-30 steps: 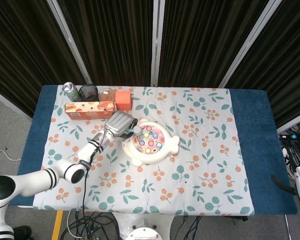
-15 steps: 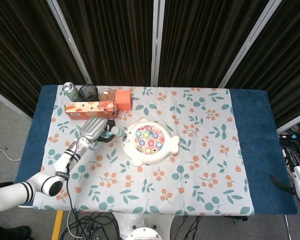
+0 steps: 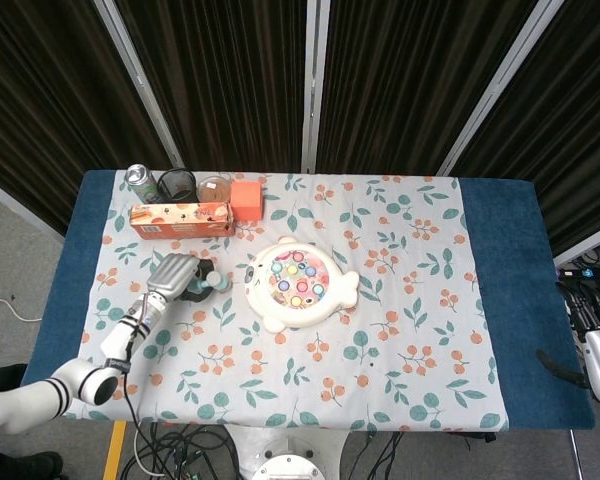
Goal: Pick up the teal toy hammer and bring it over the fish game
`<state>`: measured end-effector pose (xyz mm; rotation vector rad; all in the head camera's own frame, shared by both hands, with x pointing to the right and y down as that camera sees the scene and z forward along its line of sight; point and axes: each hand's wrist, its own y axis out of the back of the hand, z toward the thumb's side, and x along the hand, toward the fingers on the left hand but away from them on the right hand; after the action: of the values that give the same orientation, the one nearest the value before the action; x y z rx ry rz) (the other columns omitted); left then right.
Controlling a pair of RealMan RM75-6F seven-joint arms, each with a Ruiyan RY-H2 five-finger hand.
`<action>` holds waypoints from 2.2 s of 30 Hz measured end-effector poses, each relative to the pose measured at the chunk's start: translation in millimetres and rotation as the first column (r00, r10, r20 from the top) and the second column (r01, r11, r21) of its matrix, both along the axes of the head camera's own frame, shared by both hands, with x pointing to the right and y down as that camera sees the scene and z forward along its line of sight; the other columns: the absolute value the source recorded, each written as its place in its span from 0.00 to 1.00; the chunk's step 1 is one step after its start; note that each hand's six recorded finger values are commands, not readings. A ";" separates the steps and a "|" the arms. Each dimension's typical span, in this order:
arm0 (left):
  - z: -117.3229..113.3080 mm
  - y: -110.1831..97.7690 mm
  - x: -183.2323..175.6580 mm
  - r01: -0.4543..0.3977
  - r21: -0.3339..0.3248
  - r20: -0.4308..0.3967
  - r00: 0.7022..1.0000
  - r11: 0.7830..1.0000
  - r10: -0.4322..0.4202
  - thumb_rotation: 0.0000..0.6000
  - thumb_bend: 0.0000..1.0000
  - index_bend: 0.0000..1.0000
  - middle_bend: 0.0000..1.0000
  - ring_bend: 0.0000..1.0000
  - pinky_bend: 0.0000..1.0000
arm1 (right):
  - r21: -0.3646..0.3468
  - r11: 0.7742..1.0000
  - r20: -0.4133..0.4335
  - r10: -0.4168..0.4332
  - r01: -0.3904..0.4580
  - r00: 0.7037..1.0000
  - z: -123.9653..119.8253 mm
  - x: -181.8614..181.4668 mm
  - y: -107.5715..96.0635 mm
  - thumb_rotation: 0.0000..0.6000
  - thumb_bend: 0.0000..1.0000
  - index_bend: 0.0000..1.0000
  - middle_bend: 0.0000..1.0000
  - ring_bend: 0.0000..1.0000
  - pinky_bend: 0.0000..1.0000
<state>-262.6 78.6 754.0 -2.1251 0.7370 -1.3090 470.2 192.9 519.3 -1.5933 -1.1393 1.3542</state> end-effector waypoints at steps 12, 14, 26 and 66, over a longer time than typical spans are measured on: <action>3.5 9.1 -0.6 -0.019 -0.007 0.016 1.000 1.000 0.019 1.00 0.28 0.48 0.45 0.36 0.46 | 0.001 1.000 -0.001 0.001 -0.001 1.000 -0.7 0.3 1.1 1.00 0.10 0.00 0.14 0.00 0.00; 3.7 10.2 -0.7 -0.017 -0.010 0.016 1.000 1.000 0.017 1.00 0.27 0.47 0.44 0.36 0.46 | 0.001 1.000 0.000 0.002 -0.002 1.000 -0.7 0.3 1.3 1.00 0.10 0.00 0.14 0.00 0.00; -1.5 1.9 -0.4 -0.005 -0.010 0.010 1.000 1.000 0.005 1.00 0.25 0.45 0.41 0.35 0.45 | 0.003 1.000 0.000 -0.001 0.001 1.000 -1.3 -1.1 1.4 1.00 0.10 0.00 0.15 0.00 0.00; -102.8 -0.1 -74.2 0.114 0.312 0.045 0.990 0.943 -0.134 1.00 0.19 0.23 0.20 0.11 0.17 | -0.018 1.000 0.048 0.025 -0.024 0.999 2.6 10.3 -5.1 1.00 0.10 0.00 0.15 0.00 0.00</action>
<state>-336.8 78.5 651.3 -1.8032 0.9918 -1.2291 480.5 187.7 521.9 -1.6377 -1.1823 1.3518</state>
